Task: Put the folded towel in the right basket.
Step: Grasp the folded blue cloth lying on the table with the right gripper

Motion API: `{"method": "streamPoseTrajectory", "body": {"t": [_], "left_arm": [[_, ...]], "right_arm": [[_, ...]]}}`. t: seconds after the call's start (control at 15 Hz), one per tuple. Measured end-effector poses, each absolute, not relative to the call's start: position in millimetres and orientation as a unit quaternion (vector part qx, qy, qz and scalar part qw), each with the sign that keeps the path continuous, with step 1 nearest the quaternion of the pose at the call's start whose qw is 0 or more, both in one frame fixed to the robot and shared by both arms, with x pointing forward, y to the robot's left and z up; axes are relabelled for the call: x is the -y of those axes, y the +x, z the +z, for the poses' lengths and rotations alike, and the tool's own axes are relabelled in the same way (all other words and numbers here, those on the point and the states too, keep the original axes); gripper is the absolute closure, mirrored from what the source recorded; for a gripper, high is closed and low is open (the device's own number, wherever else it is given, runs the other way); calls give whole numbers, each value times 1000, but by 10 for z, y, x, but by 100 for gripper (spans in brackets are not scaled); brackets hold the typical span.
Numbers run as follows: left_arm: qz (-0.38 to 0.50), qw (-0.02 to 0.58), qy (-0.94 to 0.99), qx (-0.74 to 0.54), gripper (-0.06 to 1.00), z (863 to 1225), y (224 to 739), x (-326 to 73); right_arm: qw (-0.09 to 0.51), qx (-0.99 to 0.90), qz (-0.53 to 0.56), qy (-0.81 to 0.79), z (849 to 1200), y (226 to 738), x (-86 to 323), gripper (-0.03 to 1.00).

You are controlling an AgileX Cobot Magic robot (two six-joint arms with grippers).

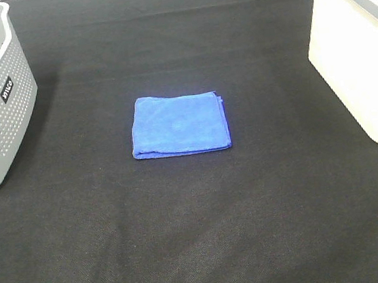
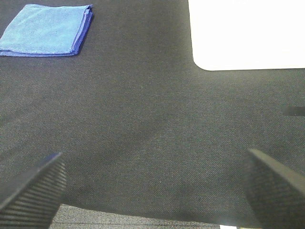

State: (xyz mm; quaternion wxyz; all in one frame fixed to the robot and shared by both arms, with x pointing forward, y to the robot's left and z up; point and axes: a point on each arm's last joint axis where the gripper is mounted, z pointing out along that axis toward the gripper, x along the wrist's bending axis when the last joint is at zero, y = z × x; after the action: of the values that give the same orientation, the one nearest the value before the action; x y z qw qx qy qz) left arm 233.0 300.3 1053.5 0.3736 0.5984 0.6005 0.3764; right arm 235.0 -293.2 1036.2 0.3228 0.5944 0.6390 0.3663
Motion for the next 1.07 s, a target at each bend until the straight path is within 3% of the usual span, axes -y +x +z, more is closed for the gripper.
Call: {"method": "streamPoseTrajectory", "body": {"t": [1.07], "left_arm": [[376, 374, 598, -600, -4, 10535, 2330, -3003]], "right_arm": [[323, -639, 366, 594, 10362, 2350, 2932, 0]]}}
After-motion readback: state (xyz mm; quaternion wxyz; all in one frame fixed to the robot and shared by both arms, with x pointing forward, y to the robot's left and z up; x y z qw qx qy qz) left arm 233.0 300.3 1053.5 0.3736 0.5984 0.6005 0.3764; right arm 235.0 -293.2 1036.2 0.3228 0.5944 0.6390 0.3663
